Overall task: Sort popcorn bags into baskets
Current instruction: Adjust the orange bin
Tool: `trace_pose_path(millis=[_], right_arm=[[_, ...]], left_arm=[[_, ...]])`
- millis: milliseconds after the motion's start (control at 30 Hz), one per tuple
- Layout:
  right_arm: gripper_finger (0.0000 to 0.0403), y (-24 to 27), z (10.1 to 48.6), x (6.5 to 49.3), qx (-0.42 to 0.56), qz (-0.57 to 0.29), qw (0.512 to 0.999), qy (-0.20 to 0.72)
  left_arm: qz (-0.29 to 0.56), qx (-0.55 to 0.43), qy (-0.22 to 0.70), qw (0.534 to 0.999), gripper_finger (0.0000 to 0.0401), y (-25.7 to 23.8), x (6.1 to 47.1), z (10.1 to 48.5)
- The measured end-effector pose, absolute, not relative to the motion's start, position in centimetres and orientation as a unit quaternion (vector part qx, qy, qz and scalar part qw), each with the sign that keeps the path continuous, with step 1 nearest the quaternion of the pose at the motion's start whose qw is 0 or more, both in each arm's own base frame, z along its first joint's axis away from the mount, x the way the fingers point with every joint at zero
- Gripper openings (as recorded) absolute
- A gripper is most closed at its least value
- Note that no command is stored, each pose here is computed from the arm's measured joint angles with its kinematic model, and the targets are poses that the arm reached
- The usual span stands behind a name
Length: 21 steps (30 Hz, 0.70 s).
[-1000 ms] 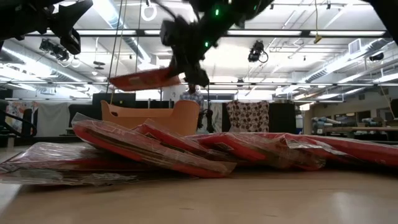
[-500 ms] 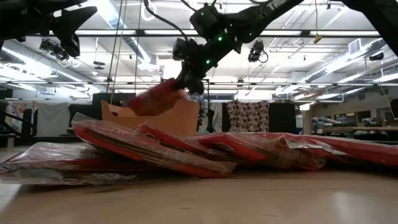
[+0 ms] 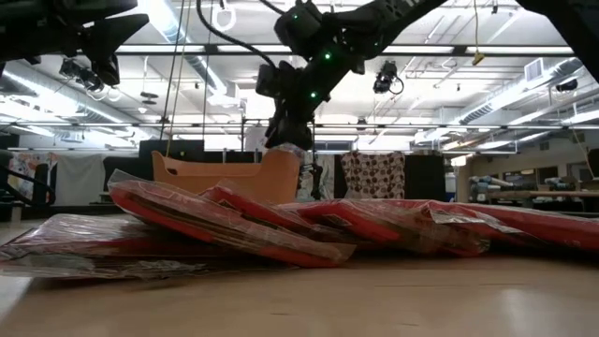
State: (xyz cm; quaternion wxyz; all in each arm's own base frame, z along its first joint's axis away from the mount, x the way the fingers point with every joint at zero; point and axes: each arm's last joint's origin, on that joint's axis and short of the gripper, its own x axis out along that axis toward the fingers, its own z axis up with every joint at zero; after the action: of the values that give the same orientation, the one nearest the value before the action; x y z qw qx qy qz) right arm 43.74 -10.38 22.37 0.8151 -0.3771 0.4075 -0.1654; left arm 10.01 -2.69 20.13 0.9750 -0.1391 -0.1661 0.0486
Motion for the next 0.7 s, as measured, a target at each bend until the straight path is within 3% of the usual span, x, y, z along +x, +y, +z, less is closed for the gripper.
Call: trace_pose_path(millis=[167, 433, 700], right_arm=[[0.0154, -9.4, 22.7, 43.7, -0.35, -0.156, 0.834, 0.397], [0.0153, -7.2, 22.8, 44.5, -0.319, -0.062, 0.882, 0.343], [0.0152, -8.8, 21.0, 43.4, -0.316, -0.112, 0.854, 0.399]], left_arm=[[0.049, -0.139, -0.166, 0.975, 0.0117, -2.7, 10.0, 20.1], [0.048, -0.139, -0.166, 0.975, 0.0117, -2.7, 10.0, 20.1], [0.048, -0.139, -0.166, 0.975, 0.0117, -2.7, 10.0, 20.1]])
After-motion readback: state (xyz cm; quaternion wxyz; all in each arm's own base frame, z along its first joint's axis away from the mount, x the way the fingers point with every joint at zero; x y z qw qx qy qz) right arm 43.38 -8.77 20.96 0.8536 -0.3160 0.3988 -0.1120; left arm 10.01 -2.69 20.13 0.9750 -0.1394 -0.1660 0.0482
